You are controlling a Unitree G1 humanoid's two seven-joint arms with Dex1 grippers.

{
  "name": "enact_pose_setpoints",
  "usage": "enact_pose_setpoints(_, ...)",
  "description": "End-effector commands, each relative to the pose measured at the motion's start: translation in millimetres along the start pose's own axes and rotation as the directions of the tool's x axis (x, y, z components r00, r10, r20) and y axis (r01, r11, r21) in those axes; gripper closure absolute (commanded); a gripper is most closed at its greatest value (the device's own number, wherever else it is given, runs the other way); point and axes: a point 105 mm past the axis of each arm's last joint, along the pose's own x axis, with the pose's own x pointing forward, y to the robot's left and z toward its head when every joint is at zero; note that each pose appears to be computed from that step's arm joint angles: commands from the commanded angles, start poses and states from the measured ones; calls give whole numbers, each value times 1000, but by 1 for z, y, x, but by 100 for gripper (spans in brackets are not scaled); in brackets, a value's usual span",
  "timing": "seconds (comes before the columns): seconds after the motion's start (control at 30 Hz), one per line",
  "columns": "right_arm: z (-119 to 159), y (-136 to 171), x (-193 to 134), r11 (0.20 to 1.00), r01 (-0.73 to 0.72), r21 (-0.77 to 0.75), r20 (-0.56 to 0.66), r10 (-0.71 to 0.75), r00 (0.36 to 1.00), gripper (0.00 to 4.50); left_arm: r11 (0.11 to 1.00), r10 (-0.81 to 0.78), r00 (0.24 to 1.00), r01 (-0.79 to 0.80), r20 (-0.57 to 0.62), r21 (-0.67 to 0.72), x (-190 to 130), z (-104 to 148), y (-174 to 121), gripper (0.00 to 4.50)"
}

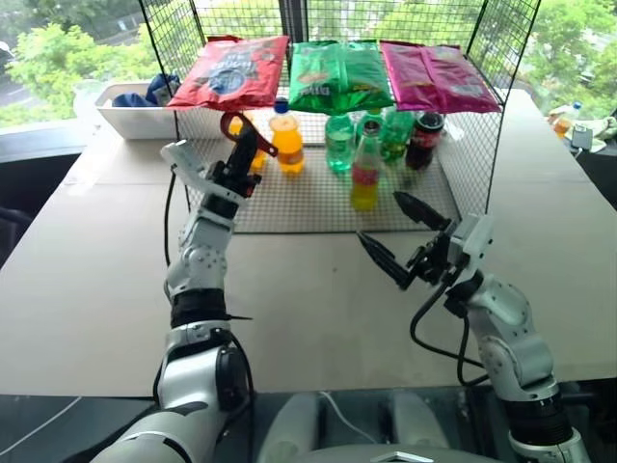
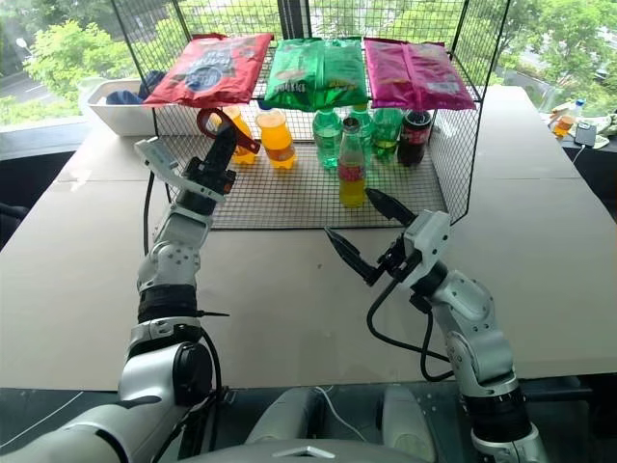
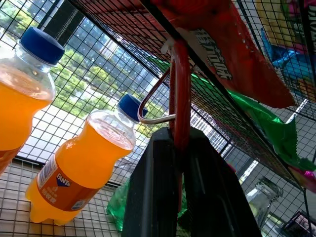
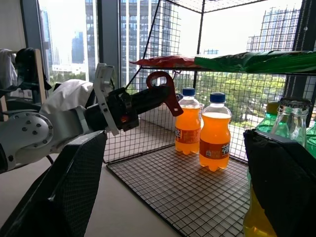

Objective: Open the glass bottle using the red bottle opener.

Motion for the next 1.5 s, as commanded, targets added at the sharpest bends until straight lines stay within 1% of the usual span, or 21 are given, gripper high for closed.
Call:
enact_pose_setpoints(0.03, 14, 2, 4, 999, -22, -30, 48, 23, 999, 0, 995, -97, 995, 98, 33, -29, 2, 9, -22, 448)
enact_pose_setpoints(0.1, 14, 2, 5, 999, -22, -32, 49, 23, 999, 0, 994, -85, 995, 88, 49, -61, -2, 10, -20, 448)
enact_pose_setpoints(0.17, 14, 2, 5, 999, -21, -34, 49, 23, 999, 0, 996, -30, 997, 36, 71, -83, -7, 13, -10, 448)
enact_pose_setpoints(0.23, 14, 2, 5, 999, -21, -35, 50, 23, 999, 0, 996, -4, 998, 10, 63, -92, -11, 12, -5, 448)
enact_pose_setpoints(0.4, 14, 2, 5, 999, -18, -37, 46, 20, 999, 0, 991, -28, 999, 31, 28, -130, -14, 6, -11, 448)
enact_pose_setpoints(0.5, 2, 1, 5, 1000, -4, -1, -28, 4, 1000, 0, 969, -146, 988, 132, -52, -209, -17, -9, -32, 448)
enact_pose_setpoints(0.57, -13, 4, 4, 999, 13, 51, -120, -6, 993, 0, 950, -204, 974, 173, -97, -261, -20, -17, -43, 448)
enact_pose_setpoints(0.63, -39, 9, -1, 996, 39, 83, -303, -12, 953, 0, 926, -289, 939, 225, -187, -302, -27, -33, -59, 448)
enact_pose_setpoints(0.67, -46, 12, -3, 993, 46, 110, -362, -3, 932, 0, 912, -329, 917, 247, -225, -327, -31, -41, -67, 448)
enact_pose_setpoints(0.73, -52, 18, -5, 978, 82, 192, -430, 9, 903, 0, 870, -424, 857, 295, -294, -395, -40, -53, -84, 448)
enact_pose_setpoints(0.8, -49, 29, -3, 933, 88, 348, -433, 77, 898, 0, 833, -509, 762, 321, -400, -450, -55, -68, -97, 448)
enact_pose_setpoints(0.87, -45, 46, -6, 862, 55, 504, -429, 195, 882, 0, 808, -568, 662, 337, -489, -483, -72, -82, -104, 448)
enact_pose_setpoints(0.9, -45, 52, -9, 834, 48, 550, -438, 240, 866, 0, 794, -592, 620, 342, -514, -502, -78, -86, -106, 448)
enact_pose_setpoints(0.97, -47, 58, -16, 797, 68, 600, -475, 286, 832, 0, 770, -628, 560, 348, -541, -534, -86, -91, -109, 448)
enact_pose_setpoints(1.03, -42, 68, -19, 754, 36, 655, -460, 360, 812, 0, 748, -657, 516, 356, -550, -559, -90, -93, -112, 448)
enact_pose_setpoints(1.1, -34, 75, -20, 720, 4, 694, -427, 407, 807, 0, 733, -675, 491, 367, -550, -572, -90, -95, -114, 448)
enact_pose_setpoints(1.2, -24, 79, -16, 688, -20, 725, -383, 428, 819, 0, 715, -695, 473, 374, -541, -591, -90, -96, -116, 448)
enact_pose_setpoints(1.33, -18, 80, -15, 670, -34, 742, -365, 446, 817, 0, 696, -715, 420, 356, -559, -624, -100, -101, -118, 448)
enact_pose_setpoints(1.5, -12, 82, -13, 654, -44, 755, -347, 456, 820, 0, 693, -718, 411, 346, -562, -632, -103, -103, -119, 448)
